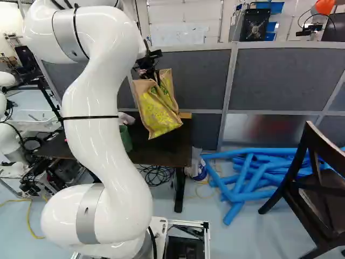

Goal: Pick up the bag on the ground and place it on the table

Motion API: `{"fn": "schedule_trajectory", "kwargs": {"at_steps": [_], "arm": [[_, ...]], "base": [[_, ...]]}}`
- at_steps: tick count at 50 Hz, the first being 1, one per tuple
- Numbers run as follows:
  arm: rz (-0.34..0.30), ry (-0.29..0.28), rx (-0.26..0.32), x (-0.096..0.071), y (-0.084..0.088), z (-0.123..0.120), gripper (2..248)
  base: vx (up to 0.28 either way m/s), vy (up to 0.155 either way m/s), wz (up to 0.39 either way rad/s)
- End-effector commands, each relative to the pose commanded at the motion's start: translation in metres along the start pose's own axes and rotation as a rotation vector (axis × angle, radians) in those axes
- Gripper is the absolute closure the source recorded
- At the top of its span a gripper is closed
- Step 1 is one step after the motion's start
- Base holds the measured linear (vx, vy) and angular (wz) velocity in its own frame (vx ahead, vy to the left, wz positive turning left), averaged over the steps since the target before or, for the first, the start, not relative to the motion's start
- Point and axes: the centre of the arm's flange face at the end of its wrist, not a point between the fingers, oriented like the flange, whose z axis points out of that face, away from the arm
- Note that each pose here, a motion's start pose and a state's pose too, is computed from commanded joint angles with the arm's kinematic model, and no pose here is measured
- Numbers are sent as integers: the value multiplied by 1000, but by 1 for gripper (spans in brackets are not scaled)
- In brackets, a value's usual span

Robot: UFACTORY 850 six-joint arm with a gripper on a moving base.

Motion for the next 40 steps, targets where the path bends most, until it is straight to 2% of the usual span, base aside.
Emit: {"fn": "schedule_trajectory", "kwargs": {"at_steps": [13, 29, 40], "arm": [[-1, 2, 16, 6, -7, 20, 229], [37, -50, 89, 8, -21, 44, 229], [52, -82, 117, 10, -29, 61, 229]], "base": [[0, 0, 0], [0, 0, 0], [0, 0, 0]]}}
